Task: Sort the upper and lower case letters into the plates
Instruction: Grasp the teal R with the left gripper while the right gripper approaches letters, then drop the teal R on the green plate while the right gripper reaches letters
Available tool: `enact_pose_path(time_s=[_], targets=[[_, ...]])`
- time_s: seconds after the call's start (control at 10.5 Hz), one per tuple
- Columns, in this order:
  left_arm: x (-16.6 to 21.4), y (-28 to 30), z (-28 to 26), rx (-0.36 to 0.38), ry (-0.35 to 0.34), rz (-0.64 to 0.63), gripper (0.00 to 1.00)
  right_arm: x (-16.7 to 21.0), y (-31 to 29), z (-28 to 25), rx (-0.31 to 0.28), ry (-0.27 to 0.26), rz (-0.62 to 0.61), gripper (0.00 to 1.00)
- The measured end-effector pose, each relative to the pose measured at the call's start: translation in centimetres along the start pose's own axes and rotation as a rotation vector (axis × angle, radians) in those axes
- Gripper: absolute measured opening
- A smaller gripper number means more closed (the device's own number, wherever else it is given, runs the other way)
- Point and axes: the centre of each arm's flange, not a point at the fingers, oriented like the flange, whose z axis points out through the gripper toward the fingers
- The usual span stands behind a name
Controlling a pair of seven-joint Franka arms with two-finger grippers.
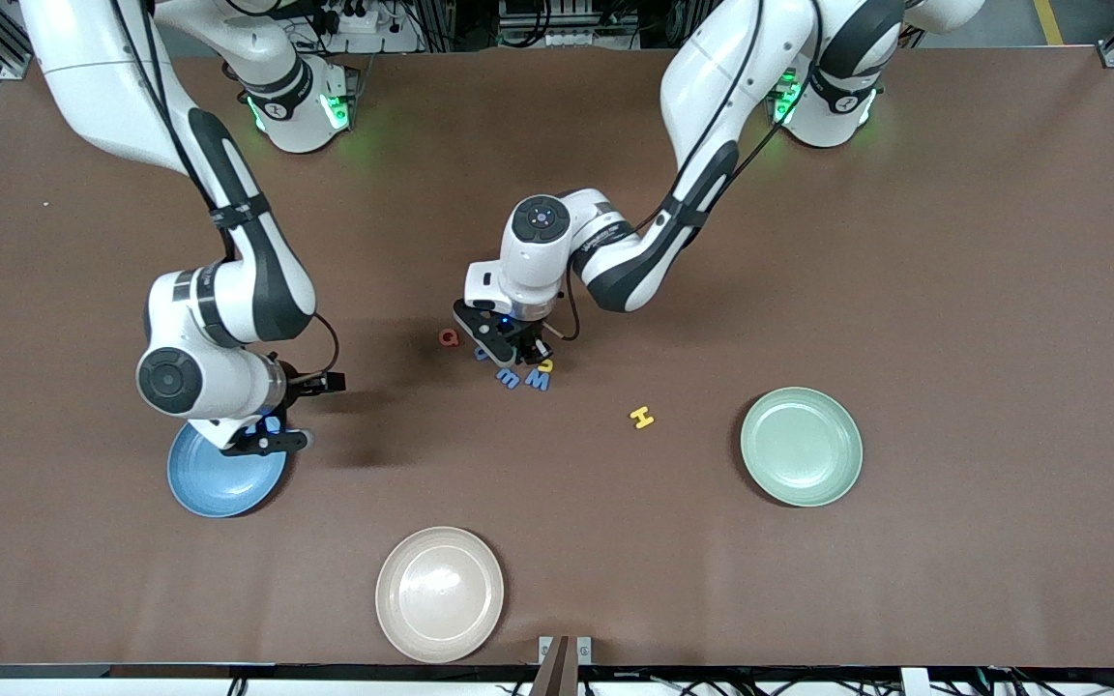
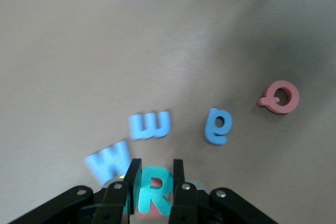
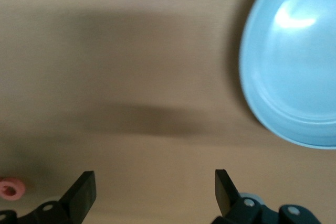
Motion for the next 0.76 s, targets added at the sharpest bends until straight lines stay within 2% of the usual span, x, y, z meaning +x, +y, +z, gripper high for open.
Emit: enact_pose_path(time_s=[0.19, 0.38, 0.57, 0.76], targets=[[0.4, -4.1, -6.9, 0.039, -0.079, -0.057, 0.28, -0.3, -5.4, -0.2, -0.015, 0.028, -0.08, 1.0], [-0.8, -11.2, -12.0, 0.08, -0.171, -0.155, 0.28, -1.0, -12.3, 0.1, -0.027, 0.09, -0.186, 1.0], [-3.0, -20.4, -14.5, 0.102, -0.226, -0.283, 0.28, -2.6, -20.3, 1.0, -0.028, 0.12, -0.266, 1.0], [-6.0, -28.3, -14.6, 0.109, -0.263, -0.401, 0.28, -3.5, -25.8, 2.0, -0.007, 0.124, -0.246, 1.0]])
